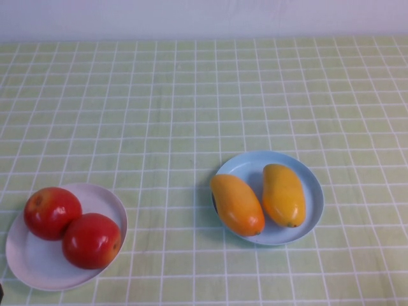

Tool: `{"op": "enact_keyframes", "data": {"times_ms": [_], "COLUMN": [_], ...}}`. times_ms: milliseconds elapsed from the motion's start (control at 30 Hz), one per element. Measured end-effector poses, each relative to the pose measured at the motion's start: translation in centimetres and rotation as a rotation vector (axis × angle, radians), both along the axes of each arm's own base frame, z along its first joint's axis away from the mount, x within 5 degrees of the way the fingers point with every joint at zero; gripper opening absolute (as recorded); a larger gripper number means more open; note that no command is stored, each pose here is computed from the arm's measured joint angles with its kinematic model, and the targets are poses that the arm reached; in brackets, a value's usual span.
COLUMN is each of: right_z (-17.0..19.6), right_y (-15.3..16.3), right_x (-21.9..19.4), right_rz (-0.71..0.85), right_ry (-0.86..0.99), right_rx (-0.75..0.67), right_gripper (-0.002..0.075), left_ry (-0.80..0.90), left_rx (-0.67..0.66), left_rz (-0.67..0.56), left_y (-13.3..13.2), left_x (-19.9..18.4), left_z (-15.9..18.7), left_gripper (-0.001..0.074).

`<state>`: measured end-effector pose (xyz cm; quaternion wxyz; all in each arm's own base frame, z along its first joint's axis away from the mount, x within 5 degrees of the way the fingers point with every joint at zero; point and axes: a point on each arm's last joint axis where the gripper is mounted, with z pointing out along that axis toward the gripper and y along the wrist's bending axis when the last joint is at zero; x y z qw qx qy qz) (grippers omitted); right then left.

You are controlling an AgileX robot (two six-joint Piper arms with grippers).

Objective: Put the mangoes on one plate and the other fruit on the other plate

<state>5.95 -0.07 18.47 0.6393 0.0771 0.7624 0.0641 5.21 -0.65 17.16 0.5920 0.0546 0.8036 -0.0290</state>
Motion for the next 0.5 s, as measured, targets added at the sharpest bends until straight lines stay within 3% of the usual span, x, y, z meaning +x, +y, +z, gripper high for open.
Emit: {"op": "enact_keyframes", "data": {"times_ms": [300, 500], "right_z": [-0.75, -0.9], "right_y": [-0.12, 0.01], "right_x": [-0.47, -0.5], "right_rz": [-0.011, 0.038], "right_ry": [0.05, 0.065], "right_rx": [-0.01, -0.174], "right_gripper": [-0.0015, -0.0015], "left_ry": [-0.002, -0.002], "left_rx": [0.0, 0.0], "left_rz": [0.0, 0.0], "left_y": [0.0, 0.0], "left_x": [-0.01, -0.01], "left_z": [0.01, 0.01], "left_gripper": [-0.0004, -0.0004]}}
